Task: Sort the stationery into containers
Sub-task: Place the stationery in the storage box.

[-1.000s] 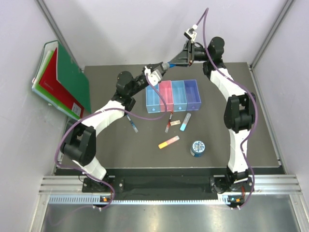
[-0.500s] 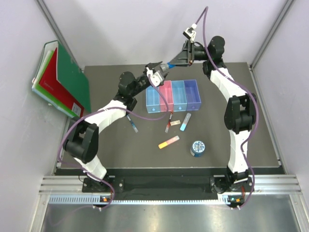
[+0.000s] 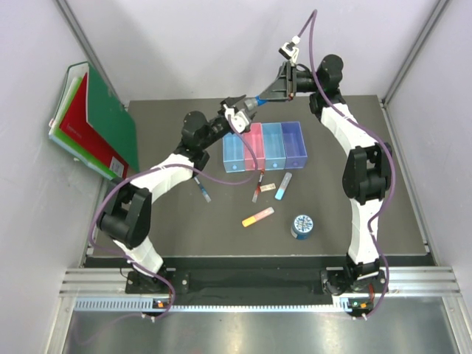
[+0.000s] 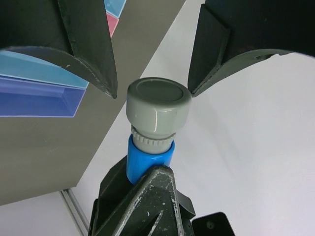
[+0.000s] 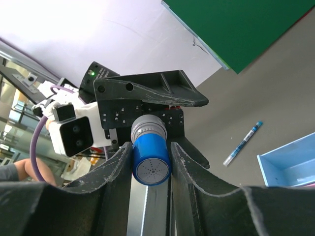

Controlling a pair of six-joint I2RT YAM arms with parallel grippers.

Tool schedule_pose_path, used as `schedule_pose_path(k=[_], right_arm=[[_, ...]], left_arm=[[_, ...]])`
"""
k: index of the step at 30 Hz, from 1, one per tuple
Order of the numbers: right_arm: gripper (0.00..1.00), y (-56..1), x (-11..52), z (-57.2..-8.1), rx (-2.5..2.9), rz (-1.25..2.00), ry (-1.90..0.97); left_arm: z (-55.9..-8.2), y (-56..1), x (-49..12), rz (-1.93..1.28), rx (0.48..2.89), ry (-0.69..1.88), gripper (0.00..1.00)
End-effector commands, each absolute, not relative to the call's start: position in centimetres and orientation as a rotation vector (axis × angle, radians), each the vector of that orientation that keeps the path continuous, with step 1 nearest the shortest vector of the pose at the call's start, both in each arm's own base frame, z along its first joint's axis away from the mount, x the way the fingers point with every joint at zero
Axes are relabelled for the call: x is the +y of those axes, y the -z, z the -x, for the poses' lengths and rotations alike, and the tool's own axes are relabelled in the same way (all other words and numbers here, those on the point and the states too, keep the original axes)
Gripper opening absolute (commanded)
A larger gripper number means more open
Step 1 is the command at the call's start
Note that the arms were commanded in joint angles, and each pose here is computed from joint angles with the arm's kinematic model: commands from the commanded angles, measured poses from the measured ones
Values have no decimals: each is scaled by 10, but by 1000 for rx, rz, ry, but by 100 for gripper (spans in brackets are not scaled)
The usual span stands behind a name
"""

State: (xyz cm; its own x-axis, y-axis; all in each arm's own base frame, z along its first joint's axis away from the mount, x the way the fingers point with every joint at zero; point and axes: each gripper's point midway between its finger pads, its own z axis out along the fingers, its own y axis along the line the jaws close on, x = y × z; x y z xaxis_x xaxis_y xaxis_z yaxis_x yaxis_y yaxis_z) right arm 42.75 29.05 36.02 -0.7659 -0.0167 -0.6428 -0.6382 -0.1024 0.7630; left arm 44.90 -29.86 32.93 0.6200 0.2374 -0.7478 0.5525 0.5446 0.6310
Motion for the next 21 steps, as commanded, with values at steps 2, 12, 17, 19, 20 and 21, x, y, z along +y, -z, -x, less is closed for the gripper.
schedule_pose_path(k=[2,12,17,19,20,21], right_arm=[[9,-397,284,-406,1608,877,-1822],[0,-396,274,-423,1562,869,-1753],[0,-407,273,-450,1542,772,-1659],[0,-405,269,-468,1555,706,-1624],[1,-412,268,-472,1532,703,-1599],[1,-413,263,-479,1528,678,-1582]], left_arm=[[-433,-364,-286,-971,857,176,64],[-426,-372,-273,-960,859,115,64],[-425,-380,-268,-948,863,87,65],[-424,-382,-265,-945,865,78,65],[-424,-381,-265,-947,869,77,65],[-425,-381,-264,-946,872,72,65]])
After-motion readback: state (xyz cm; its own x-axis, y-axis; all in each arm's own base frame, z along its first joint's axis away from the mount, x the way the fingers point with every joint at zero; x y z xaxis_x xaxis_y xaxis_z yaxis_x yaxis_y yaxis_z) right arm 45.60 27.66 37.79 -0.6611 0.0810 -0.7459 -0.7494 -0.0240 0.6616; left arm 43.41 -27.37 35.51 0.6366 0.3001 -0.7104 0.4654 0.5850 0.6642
